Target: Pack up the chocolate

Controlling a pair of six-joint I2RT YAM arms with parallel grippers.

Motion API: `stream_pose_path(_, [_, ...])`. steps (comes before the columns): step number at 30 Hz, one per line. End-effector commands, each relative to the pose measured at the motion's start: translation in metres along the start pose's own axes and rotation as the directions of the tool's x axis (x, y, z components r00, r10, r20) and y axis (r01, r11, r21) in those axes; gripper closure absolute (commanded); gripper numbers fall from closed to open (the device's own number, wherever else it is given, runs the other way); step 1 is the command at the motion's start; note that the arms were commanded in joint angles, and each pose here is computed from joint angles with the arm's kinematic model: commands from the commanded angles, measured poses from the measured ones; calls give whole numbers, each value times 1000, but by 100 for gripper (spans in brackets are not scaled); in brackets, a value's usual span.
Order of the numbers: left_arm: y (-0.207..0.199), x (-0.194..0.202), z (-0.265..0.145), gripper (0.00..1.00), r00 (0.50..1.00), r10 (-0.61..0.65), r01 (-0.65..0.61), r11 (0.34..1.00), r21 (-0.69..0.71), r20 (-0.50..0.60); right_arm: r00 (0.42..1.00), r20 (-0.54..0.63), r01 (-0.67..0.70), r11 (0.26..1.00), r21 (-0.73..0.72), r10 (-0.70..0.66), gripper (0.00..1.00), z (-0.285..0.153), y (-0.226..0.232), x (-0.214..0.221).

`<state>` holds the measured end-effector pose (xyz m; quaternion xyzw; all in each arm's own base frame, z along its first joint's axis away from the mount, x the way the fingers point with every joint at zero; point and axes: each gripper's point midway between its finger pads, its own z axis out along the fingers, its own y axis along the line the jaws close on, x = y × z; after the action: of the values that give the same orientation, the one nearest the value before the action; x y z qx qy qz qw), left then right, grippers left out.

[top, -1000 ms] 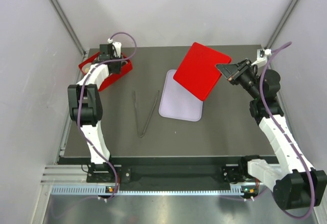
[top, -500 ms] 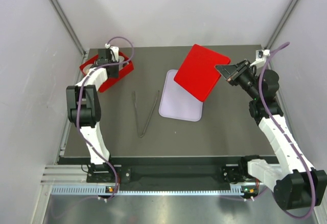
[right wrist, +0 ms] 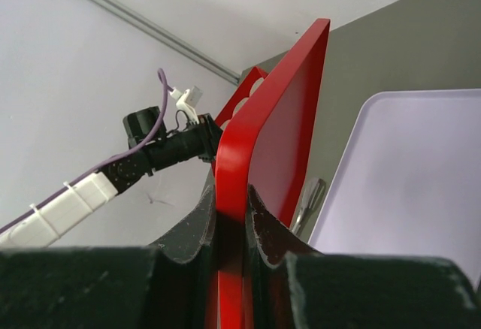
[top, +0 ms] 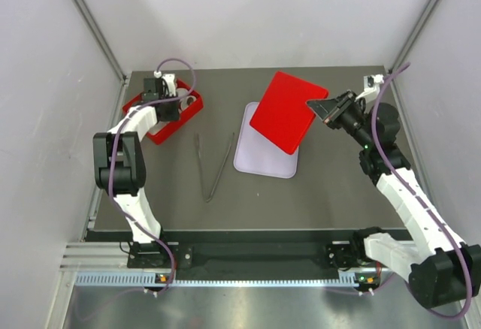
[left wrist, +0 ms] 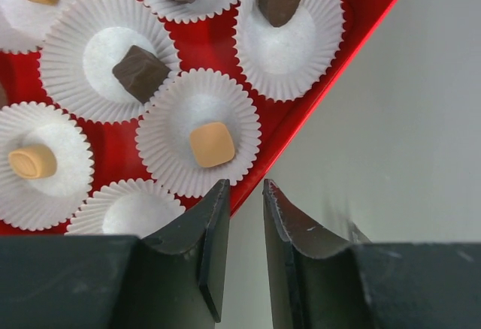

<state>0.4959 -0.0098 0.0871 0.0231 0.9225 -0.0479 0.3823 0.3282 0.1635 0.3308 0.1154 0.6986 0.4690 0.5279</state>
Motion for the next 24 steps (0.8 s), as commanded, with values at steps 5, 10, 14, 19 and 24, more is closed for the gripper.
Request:
stream_pose_path(5, [-30,-10,-29,69,997,-76,75,993,96,12,995,61,89,987,-134,-81,100,18,53,-12])
stream_pose_path(10, [-42,-42,-56,57,990,-122,111,983,147,68,988,0,147,959,-241,-152,100,29,71,-7])
stream_pose_path(14, [-79,-70,-83,49,980,-167,119,931,344,112,981,-110,102,912,-396,-158,100,32,85,-2])
stream_pose_path(19, [-140,-81,-126,42,971,-216,91,722,686,98,950,-240,31,823,-567,-201,100,28,103,15])
stream_pose_path(24, [-174,-85,-172,37,963,-258,60,472,880,72,931,-297,0,811,-585,-214,100,25,97,20])
